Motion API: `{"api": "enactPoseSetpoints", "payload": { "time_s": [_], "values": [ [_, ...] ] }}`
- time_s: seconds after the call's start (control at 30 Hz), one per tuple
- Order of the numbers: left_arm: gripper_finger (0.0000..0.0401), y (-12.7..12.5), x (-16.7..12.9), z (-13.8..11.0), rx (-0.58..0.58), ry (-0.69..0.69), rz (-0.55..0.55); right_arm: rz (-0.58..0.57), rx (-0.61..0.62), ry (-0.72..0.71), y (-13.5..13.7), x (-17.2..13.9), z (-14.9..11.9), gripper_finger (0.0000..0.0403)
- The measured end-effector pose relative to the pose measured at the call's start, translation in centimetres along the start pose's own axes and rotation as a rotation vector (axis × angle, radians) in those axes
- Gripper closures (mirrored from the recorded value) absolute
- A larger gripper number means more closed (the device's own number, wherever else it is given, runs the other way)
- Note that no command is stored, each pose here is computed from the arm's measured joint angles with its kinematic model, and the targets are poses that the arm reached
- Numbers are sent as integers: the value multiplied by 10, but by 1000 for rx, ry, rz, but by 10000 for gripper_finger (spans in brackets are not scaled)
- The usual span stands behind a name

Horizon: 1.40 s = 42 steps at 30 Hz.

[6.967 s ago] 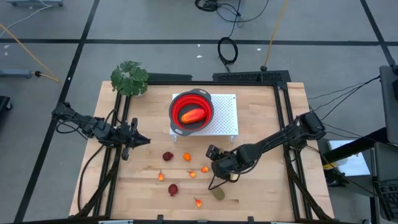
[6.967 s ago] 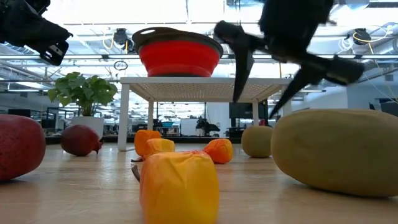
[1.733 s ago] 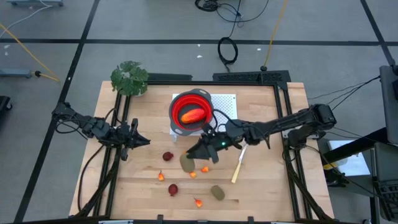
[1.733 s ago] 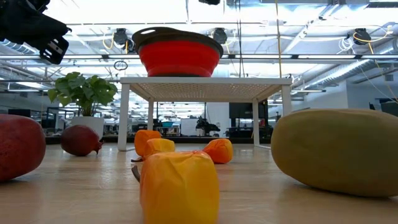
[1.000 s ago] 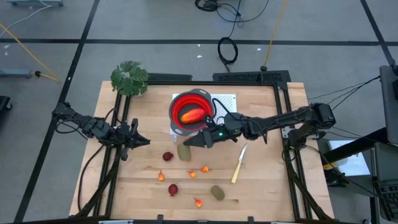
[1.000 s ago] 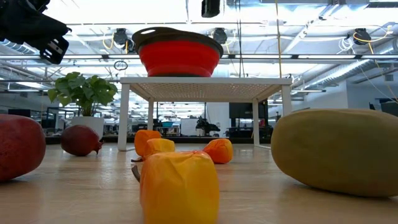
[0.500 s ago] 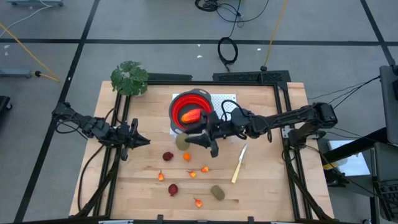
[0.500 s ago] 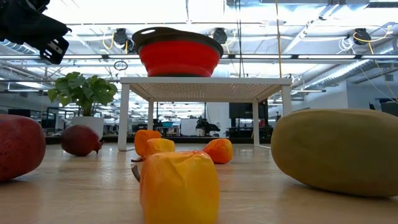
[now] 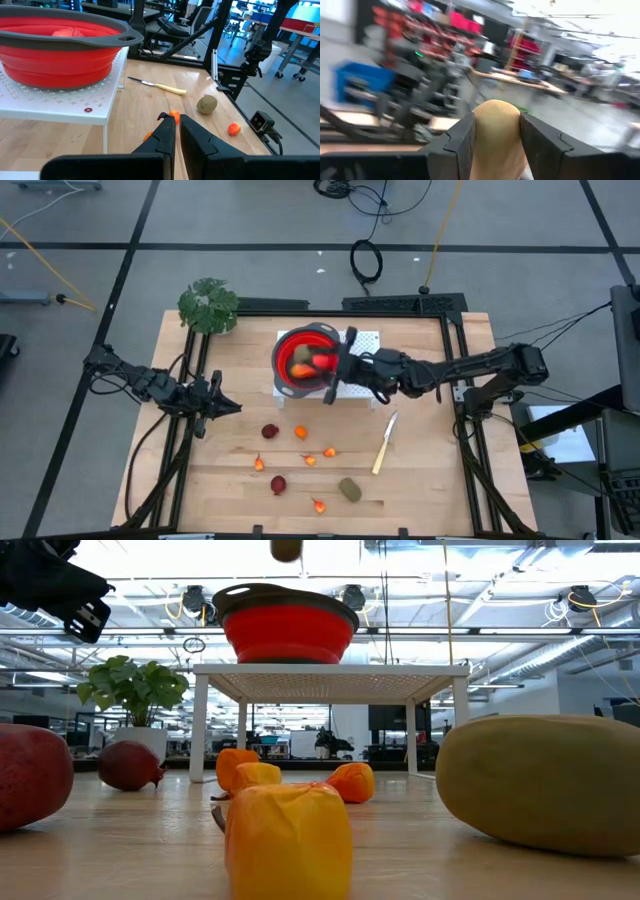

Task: Pick & Place Fruit
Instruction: Put the brown kiwi into the orange strainer bowl on the shelf

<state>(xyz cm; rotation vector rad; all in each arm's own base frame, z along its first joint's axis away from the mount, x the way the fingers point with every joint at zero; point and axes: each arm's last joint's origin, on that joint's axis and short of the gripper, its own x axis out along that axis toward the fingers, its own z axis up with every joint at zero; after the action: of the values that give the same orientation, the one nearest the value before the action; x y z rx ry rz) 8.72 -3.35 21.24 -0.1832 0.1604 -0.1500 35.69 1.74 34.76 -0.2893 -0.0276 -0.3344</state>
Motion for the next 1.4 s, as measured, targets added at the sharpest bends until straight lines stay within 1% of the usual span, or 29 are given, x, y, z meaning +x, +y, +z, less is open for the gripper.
{"api": "enactPoseSetpoints", "payload": {
  "time_s": [0.1,0.17,0.4,0.6,0.77,0.9,1.0,1.13,1.27,1.4],
  "values": [
    [377,0,0,0,0,0,0,-63,-76,84,-6,2,-8,265],
    [377,0,0,0,0,0,0,-100,-98,145,-11,4,-15,265],
    [377,0,0,0,0,0,0,-127,-86,250,-23,7,-29,265],
    [377,0,0,0,-1,-1,1,-144,-68,261,-32,9,-32,265],
    [377,0,0,0,-1,-1,1,-68,17,263,-35,11,-36,264],
    [377,0,0,0,-1,-1,1,-84,16,271,-40,12,-38,265],
    [377,0,0,0,-1,-1,1,-93,51,271,-44,13,-39,264],
    [377,0,0,0,-1,-1,1,-36,117,253,-47,15,-40,263],
    [377,0,0,0,-1,-1,1,-33,120,262,-47,21,-49,262],
    [377,0,0,0,-4,-1,1,-40,119,258,-47,24,-51,262]
  ]
}}
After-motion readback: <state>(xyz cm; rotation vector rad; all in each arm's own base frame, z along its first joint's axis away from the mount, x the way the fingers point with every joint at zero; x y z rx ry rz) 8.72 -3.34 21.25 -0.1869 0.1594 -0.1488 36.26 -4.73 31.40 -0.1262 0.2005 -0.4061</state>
